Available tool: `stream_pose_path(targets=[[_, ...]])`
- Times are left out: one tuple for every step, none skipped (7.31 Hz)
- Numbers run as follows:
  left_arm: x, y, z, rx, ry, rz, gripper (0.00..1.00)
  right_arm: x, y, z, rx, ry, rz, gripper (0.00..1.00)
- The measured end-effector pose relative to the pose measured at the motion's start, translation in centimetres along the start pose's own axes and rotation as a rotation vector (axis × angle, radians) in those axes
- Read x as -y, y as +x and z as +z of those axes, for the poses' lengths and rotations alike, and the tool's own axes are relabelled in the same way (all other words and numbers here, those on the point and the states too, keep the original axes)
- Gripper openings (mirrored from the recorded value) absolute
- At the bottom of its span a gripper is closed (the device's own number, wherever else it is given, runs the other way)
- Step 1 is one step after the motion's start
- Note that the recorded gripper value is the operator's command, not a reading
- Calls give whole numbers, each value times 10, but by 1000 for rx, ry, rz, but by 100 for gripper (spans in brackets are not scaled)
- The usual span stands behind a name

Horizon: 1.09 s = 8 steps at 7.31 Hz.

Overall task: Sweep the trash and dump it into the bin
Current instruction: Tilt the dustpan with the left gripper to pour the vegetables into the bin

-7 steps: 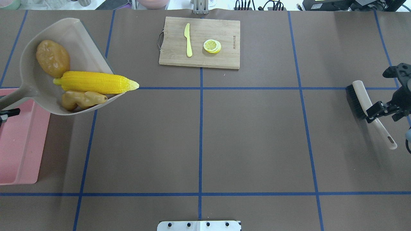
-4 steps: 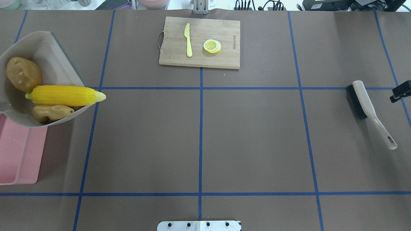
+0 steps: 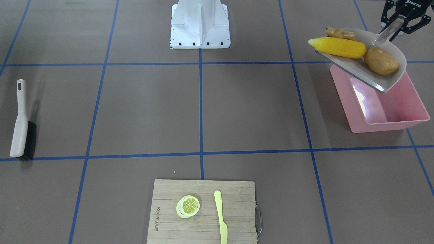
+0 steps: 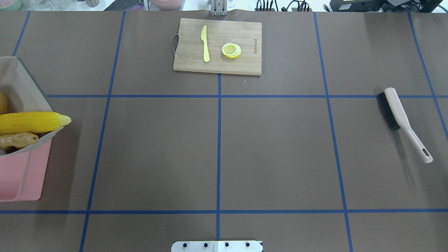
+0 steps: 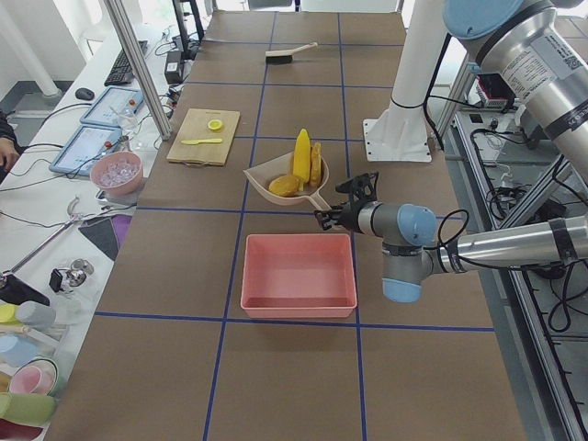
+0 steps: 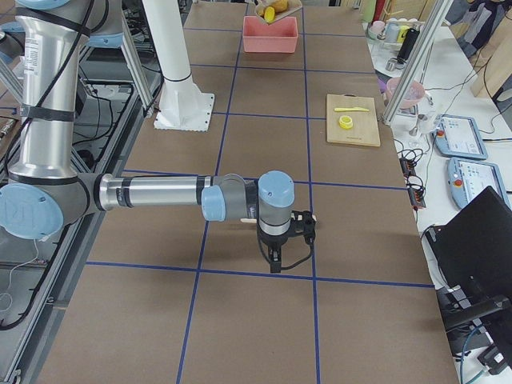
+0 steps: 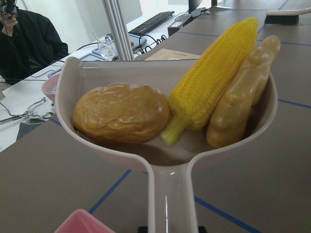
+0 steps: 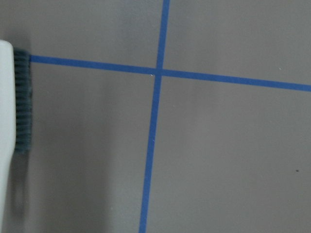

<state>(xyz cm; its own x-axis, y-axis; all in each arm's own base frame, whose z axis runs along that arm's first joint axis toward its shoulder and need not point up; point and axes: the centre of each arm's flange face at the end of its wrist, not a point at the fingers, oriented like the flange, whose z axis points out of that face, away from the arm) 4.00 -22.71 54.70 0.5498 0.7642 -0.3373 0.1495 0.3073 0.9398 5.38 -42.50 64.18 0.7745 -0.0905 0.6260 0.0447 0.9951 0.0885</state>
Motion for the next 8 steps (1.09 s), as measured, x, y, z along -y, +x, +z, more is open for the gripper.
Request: stream_pose_path(targets=[[-12, -2, -14, 1, -21, -21, 0, -10, 10, 2, -6, -4, -6, 100], [-23, -2, -30, 2, -47, -44, 0, -13, 13, 2, -10, -5, -10, 100], [-31, 0, -45, 9, -73, -65, 0, -14, 14, 2, -10, -6, -10, 100], [-39, 3, -59, 16, -99, -86, 0, -14, 12, 0, -4, -1, -14, 100], [-46, 7, -71, 12, -129, -106, 0, -15, 8, -4, 5, 7, -20, 100], [-55, 13, -83, 3, -162, -127, 0, -17, 7, -6, 6, 9, -22, 100], [-65, 17, -94, -6, -195, -148, 0, -16, 6, -7, 4, 12, -24, 100], [-74, 21, -105, -5, -223, -169, 0, -15, 6, -7, 2, 13, -25, 100]])
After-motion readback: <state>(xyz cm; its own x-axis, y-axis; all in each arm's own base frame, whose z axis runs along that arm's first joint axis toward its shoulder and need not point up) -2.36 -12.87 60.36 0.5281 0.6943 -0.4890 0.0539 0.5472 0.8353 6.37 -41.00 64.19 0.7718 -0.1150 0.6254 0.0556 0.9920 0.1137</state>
